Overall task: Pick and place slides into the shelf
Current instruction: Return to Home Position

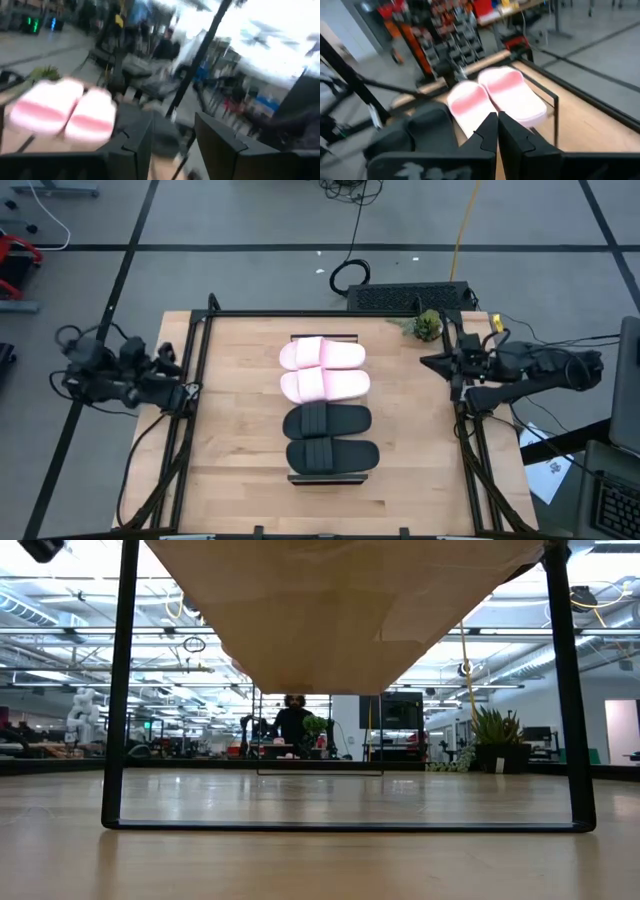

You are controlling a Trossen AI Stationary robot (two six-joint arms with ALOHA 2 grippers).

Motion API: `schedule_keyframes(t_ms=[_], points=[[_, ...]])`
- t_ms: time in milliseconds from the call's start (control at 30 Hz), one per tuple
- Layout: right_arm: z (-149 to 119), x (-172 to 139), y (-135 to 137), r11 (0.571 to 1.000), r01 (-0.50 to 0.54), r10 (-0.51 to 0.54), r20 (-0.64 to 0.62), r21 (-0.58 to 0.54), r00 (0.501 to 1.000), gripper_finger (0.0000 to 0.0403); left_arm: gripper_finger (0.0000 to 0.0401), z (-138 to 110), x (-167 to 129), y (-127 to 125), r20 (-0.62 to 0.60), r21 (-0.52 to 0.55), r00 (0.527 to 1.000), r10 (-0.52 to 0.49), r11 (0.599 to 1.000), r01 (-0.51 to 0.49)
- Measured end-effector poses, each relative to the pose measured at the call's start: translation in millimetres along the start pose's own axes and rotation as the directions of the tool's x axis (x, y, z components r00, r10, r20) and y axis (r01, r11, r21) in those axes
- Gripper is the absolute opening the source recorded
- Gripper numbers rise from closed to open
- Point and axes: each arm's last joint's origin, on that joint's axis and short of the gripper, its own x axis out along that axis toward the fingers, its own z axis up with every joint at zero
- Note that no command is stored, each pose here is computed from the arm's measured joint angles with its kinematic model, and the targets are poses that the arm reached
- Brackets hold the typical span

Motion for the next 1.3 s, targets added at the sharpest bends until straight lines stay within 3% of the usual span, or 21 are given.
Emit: schedule_keyframes(t_ms=[133,200,400,467,667,933,1100,1300], points=[[-14.9,-13.7,-13.7,0.999,-0.037,0.034,0.081,0.038,0.996,0.0002,0.0145,-11.6,11.4,4.6,-0.034,0.032,0.999,-0.013,0.999,0.015],[-20.9,-20.3,-19.8,0.996,-0.056,0.048,0.114,0.063,0.992,0.0002,0.0145,-23.5,19.4,11.8,-0.08,0.033,0.996,0.033,0.999,-0.031],[-31.4,-34.1,-31.4,0.994,-0.087,0.073,0.179,0.071,0.981,0.0001,0.0145,-35.6,36.7,19.0,-0.042,0.104,0.999,-0.006,0.995,0.01],[-35.7,-31.8,-32.3,0.995,-0.08,0.069,0.17,0.061,0.983,0.0001,0.0145,-38.9,43.7,20.5,-0.003,0.128,0.998,-0.055,0.99,0.055],[-62.2,-10.1,-34.2,0.997,-0.053,0.047,0.113,0.054,0.992,0.0,0.0145,-68.4,63.0,35.8,-0.046,0.081,0.995,-0.083,0.993,0.086],[-98.6,20.9,-38.0,0.999,-0.015,0.007,0.162,0.049,0.987,0.0,0.0145,-95.3,76.2,45.3,-0.071,0.096,0.987,-0.146,0.984,0.152],[-119.1,30.5,-43.0,0.999,0.013,-0.018,0.101,0.046,0.995,0.0,0.0145,-107.3,79.6,47.1,-0.106,0.094,0.978,-0.181,0.977,0.191],[-128.0,27.7,-47.6,0.999,0.026,-0.026,0.004,-0.035,1.0,0.0,0.0145,-113.7,78.9,46.7,-0.177,0.093,0.965,-0.192,0.973,0.211]])
